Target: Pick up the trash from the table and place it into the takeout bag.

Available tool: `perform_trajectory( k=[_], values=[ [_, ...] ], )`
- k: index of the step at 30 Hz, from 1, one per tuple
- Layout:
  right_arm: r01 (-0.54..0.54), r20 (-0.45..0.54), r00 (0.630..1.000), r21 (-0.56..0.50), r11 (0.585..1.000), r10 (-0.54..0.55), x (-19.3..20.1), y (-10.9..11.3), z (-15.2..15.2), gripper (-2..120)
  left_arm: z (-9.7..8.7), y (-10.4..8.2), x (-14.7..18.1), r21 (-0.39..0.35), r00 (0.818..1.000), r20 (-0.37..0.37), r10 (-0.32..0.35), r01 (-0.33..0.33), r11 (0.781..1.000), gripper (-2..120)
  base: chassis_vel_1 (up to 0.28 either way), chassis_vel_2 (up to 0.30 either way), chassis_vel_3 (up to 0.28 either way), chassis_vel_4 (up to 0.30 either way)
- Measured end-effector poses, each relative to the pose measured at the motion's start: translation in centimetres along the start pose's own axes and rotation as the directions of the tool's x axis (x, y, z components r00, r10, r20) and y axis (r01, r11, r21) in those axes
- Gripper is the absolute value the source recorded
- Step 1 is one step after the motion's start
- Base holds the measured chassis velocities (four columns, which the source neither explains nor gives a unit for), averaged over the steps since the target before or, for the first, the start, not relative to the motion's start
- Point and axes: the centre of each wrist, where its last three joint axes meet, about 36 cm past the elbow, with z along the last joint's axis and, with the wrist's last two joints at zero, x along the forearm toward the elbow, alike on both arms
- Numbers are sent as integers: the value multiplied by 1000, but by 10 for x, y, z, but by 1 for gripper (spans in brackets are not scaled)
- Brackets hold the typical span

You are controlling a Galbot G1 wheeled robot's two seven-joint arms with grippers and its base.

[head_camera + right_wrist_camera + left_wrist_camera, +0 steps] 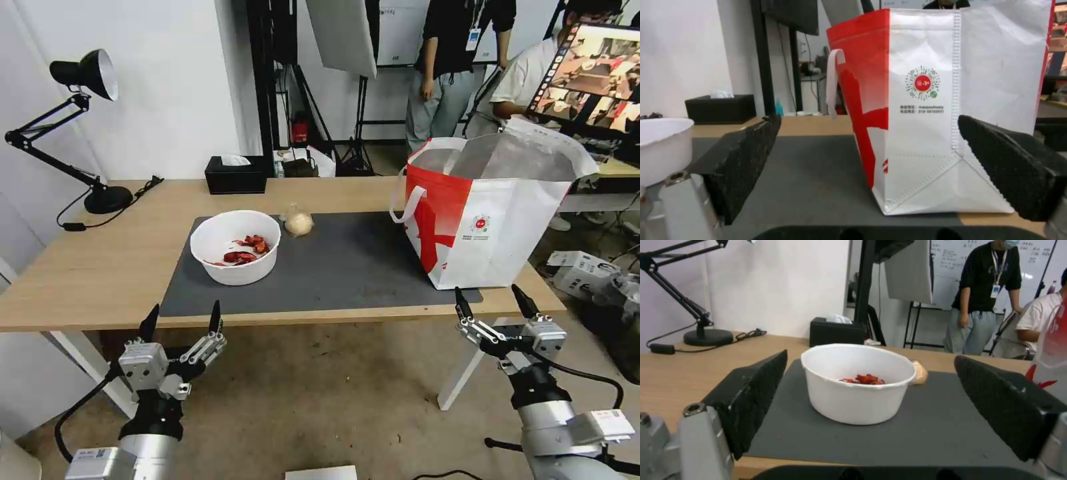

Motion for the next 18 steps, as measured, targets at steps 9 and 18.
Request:
perform_trajectory(
  k=[9,18],
  values=[
    [13,-47,999,-42,999,-15,-26,3,1,100,0,0,1,-1,1000,-6,-2,2,1000,100,0,0,0,0],
    [174,-107,977,-79,981,-182,-117,18,2,100,1,0,4,-8,1000,-17,-8,8,1000,100,0,0,0,0]
  ],
)
